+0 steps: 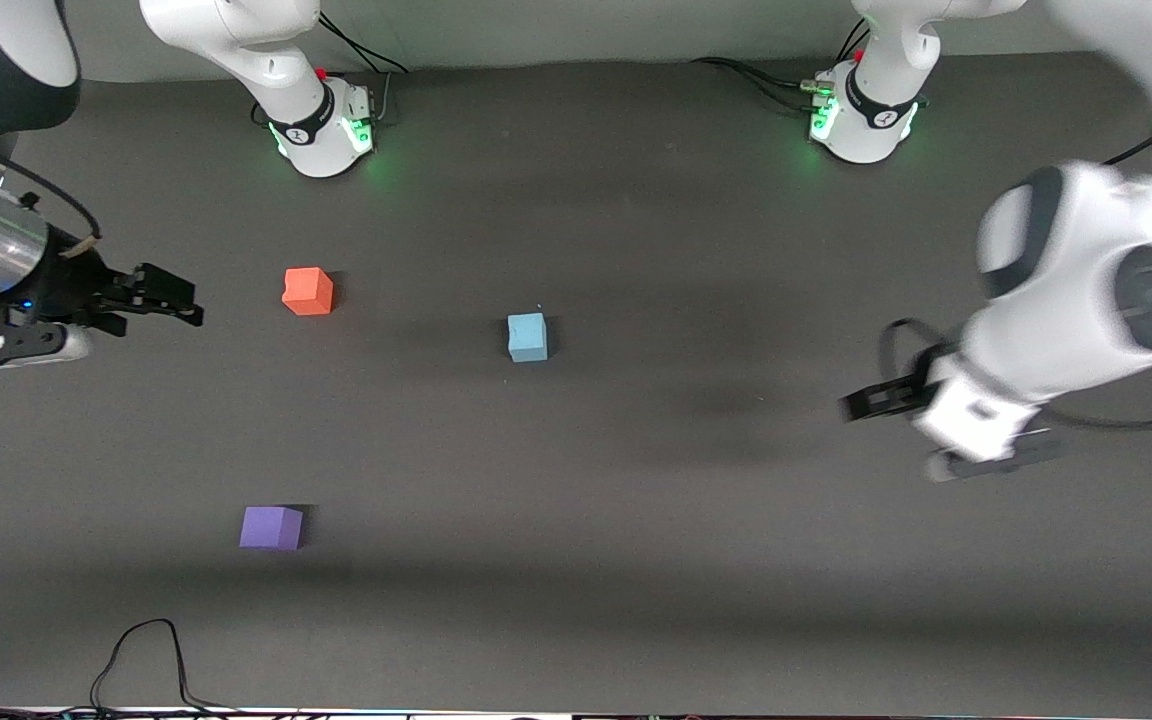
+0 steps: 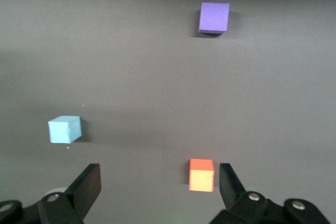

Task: Place blue block between orange and purple blocks
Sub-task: 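Withdraw the left gripper to rest while the right gripper reaches the block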

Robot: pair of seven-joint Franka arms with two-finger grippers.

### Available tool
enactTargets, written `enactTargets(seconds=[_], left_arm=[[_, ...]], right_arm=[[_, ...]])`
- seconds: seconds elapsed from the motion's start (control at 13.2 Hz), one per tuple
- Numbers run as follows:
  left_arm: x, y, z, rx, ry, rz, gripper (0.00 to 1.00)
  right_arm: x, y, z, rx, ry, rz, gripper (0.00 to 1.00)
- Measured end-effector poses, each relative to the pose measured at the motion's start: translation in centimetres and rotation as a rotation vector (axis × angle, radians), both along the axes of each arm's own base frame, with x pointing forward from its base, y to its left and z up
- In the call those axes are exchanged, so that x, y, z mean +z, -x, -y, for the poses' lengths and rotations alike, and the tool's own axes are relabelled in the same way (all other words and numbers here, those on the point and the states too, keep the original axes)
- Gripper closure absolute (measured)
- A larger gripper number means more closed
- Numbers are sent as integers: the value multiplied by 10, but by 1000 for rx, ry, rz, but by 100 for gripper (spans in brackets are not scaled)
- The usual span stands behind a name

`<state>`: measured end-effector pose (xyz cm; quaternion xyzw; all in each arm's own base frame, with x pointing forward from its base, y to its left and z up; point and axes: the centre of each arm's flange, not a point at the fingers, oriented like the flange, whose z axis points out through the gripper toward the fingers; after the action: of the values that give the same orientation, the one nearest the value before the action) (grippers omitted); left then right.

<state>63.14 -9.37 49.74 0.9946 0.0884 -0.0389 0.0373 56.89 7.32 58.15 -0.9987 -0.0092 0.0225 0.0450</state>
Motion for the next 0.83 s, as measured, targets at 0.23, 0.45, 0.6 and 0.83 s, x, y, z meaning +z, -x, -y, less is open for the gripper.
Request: enactTargets(seconds=[0.23, 0.45, 0.6, 0.83], left_arm=[[39, 23, -82, -73, -6, -10, 0], [72, 47, -108, -118, -13, -13, 0], [89, 59, -104, -135, -22, -5, 0], [98, 69, -97, -147, -28, -7, 0]], right_arm=[[10, 19, -96, -85, -22, -10, 0], [28, 60, -216, -157, -50, -15, 0], [23, 79, -276, -190, -44, -32, 0], [1, 82, -314, -187, -22, -58, 0]])
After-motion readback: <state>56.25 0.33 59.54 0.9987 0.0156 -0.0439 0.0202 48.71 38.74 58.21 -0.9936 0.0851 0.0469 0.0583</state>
